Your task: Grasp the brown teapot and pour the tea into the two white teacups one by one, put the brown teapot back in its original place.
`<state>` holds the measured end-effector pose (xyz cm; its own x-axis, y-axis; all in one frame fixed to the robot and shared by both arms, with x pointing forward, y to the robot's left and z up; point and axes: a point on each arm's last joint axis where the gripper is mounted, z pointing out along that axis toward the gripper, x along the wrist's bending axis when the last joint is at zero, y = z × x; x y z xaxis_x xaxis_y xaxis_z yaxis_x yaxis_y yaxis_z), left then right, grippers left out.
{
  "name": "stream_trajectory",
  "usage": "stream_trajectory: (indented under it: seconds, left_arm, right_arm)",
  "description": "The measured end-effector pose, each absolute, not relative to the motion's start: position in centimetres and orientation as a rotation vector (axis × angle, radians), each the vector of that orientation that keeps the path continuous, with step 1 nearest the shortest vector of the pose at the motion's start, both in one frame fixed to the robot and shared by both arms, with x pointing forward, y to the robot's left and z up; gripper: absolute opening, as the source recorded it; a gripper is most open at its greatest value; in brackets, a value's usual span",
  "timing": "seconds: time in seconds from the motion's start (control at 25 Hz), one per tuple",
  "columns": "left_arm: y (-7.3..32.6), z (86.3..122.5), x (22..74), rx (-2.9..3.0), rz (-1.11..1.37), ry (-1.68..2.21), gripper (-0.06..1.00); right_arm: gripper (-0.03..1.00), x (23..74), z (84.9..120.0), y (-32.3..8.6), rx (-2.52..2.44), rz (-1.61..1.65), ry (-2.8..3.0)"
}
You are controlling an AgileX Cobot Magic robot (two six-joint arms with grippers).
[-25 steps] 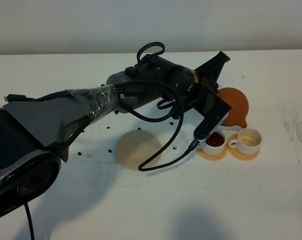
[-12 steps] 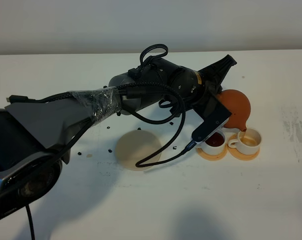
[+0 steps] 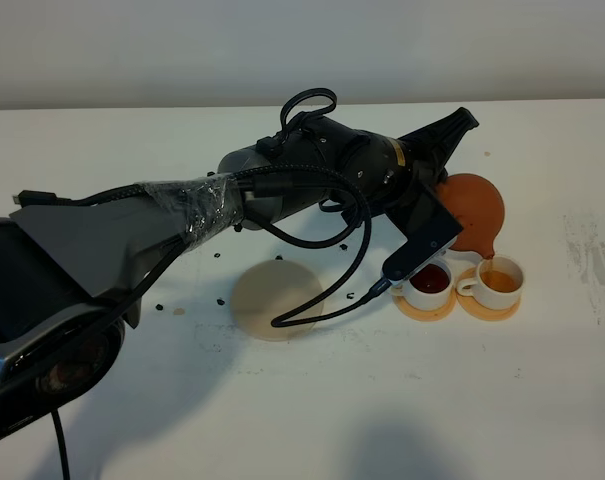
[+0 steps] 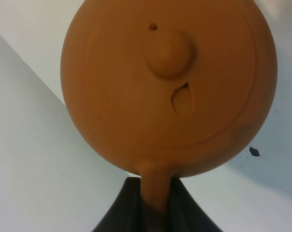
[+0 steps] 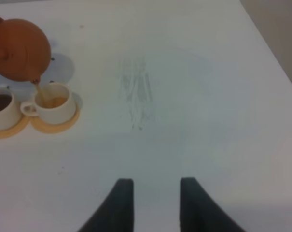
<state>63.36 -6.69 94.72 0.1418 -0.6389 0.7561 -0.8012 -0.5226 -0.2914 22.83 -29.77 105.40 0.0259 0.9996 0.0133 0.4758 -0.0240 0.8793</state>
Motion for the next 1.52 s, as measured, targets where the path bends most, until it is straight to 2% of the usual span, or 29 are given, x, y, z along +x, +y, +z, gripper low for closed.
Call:
stream_trajectory:
  seconds: [1.52]
  left_arm:
    - [-7.24,95.08,63.18,2.151,1.41,-1.525,0.08]
  right_arm:
    - [0.23,22.83,105.4,-29.77,1.59,0.93,1.538]
